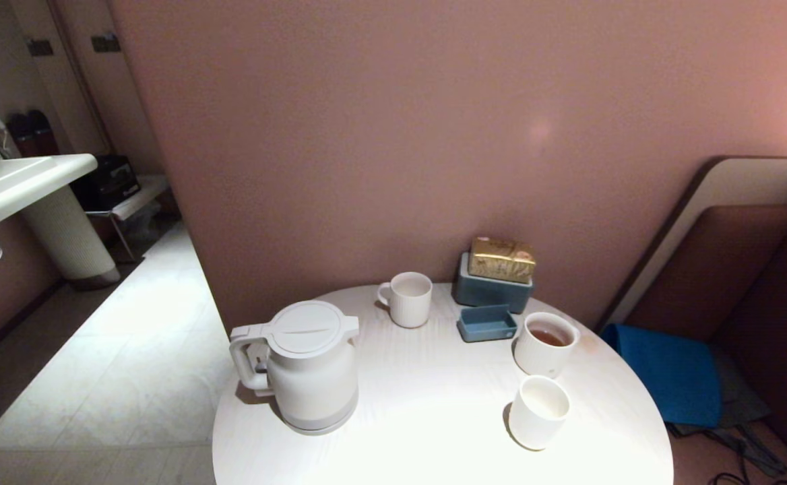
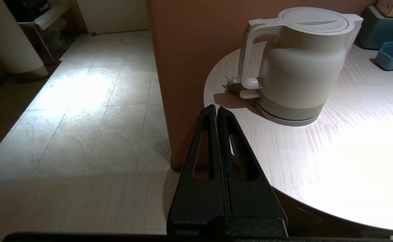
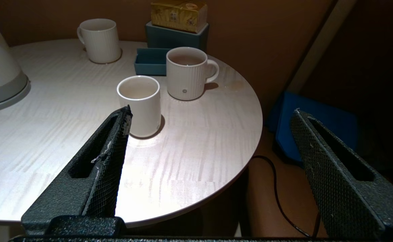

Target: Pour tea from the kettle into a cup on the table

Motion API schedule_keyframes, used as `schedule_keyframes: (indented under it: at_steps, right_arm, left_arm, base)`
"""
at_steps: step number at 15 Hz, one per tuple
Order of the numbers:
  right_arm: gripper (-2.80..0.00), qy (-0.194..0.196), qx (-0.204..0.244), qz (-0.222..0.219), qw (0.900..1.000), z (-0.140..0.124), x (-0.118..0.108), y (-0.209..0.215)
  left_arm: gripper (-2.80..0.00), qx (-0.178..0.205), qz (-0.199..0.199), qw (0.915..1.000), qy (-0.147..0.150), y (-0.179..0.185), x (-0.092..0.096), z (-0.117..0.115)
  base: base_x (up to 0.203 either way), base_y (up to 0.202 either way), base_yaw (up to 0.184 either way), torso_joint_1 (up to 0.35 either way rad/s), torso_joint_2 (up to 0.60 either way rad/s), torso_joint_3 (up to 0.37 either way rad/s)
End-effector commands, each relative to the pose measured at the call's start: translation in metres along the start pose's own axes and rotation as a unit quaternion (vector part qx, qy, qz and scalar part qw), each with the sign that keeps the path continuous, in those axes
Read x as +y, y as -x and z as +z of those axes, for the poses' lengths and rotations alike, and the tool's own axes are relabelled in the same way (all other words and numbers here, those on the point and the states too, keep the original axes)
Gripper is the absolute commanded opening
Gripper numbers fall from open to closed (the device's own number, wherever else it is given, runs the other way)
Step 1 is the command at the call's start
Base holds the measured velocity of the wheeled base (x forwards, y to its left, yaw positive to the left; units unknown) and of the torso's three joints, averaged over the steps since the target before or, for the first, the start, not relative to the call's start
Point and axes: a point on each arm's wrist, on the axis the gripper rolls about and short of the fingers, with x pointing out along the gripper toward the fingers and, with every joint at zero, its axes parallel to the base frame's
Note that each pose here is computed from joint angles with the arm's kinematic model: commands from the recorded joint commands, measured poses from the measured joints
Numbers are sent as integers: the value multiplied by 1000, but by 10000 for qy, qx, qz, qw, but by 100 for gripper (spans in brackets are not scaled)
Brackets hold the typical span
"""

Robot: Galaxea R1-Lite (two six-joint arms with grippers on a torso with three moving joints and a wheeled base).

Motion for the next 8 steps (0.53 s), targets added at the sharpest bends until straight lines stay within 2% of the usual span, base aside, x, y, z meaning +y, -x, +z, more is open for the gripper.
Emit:
schedule_keyframes:
  at_steps: [1,8]
  right_arm:
    - [0,2,5,5,10000,0,0,0]
    - [0,-51,6,-79,10000,0,0,0]
  left_arm:
    - [-280,4,0,10000,-2,0,0,0]
    - [-280,4,0,10000,-2,0,0,0]
  base:
    - [0,0,0,0,0,0]
    - [0,0,0,0,0,0]
